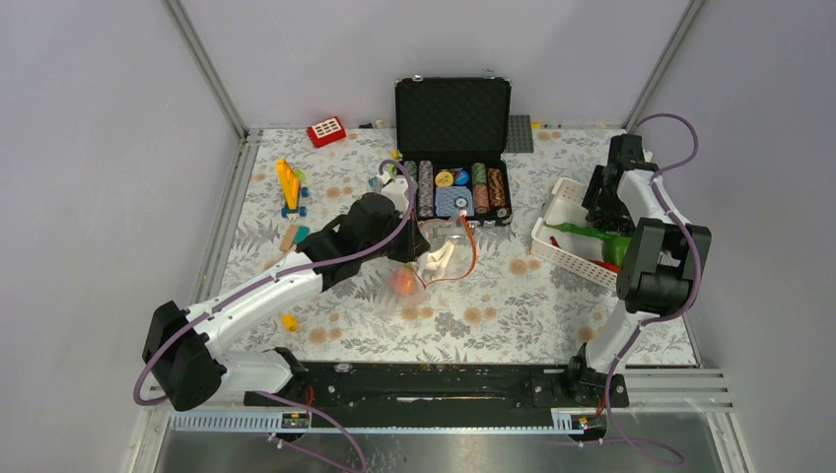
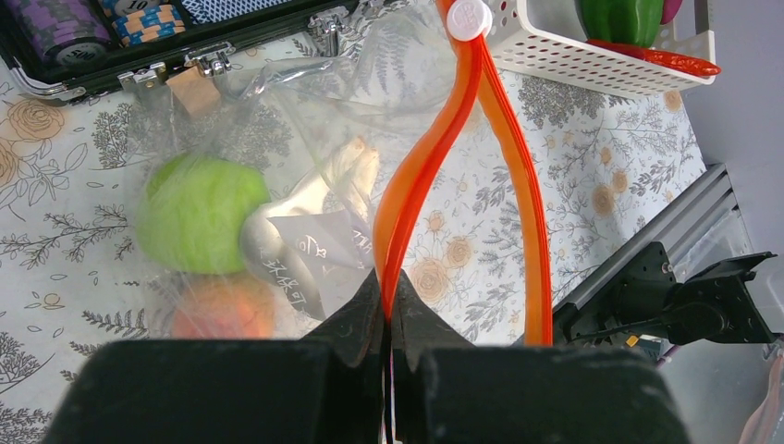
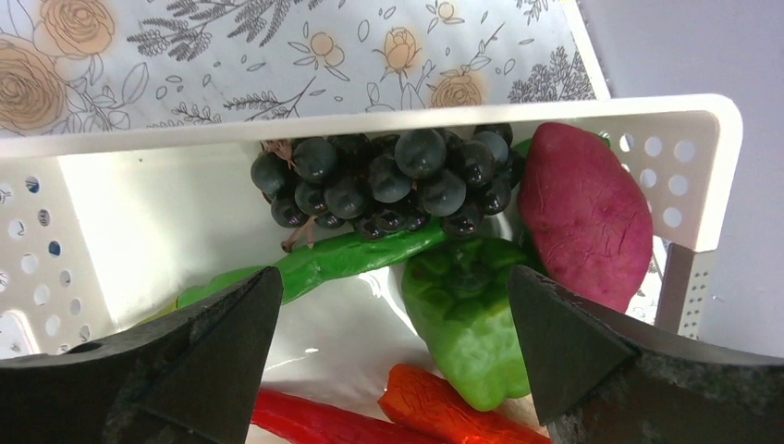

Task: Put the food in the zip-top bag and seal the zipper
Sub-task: Pick up the fake vegetable from the bin.

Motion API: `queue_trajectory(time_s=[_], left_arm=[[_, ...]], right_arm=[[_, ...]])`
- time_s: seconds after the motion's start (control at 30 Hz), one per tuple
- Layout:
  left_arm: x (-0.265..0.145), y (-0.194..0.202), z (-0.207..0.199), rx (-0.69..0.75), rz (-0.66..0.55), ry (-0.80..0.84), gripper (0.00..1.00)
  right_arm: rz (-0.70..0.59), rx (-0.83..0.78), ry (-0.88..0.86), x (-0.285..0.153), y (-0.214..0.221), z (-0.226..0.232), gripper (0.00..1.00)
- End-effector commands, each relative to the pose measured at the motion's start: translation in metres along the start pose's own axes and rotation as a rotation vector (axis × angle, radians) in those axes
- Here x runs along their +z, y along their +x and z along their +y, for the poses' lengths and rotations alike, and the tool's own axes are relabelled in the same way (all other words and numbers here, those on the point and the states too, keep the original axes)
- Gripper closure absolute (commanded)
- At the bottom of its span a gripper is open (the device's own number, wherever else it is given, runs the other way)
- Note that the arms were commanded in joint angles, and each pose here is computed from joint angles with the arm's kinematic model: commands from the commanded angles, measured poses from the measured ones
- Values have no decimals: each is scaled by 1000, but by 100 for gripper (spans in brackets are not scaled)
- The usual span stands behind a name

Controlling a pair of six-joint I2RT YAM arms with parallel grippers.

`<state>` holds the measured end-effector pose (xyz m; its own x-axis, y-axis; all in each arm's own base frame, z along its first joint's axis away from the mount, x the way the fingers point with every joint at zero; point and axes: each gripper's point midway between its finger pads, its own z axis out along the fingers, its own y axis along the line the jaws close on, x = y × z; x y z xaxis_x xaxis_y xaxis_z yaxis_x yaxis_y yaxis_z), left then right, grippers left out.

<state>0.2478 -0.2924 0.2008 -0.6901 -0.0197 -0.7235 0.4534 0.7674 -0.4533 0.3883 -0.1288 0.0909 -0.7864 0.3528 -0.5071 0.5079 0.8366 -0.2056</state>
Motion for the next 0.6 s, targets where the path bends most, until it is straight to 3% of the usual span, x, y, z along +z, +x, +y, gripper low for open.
queue_trajectory(time_s=[0.0, 0.2, 0.37, 0.57], left_arm=[[-4, -17, -4, 12, -66, 18, 100], [-6, -26, -5, 9, -85, 16, 100], [-5, -34, -4, 8, -101, 21, 100], [-3, -37, 2, -12, -96, 26, 100]], right_arm=[[-100, 81, -12, -14, -11, -3, 0], [-143, 216, 41, -33, 1, -21, 0], [-145, 303, 138, -36, 37, -44, 0], [71, 295, 151, -17, 93, -36, 0]])
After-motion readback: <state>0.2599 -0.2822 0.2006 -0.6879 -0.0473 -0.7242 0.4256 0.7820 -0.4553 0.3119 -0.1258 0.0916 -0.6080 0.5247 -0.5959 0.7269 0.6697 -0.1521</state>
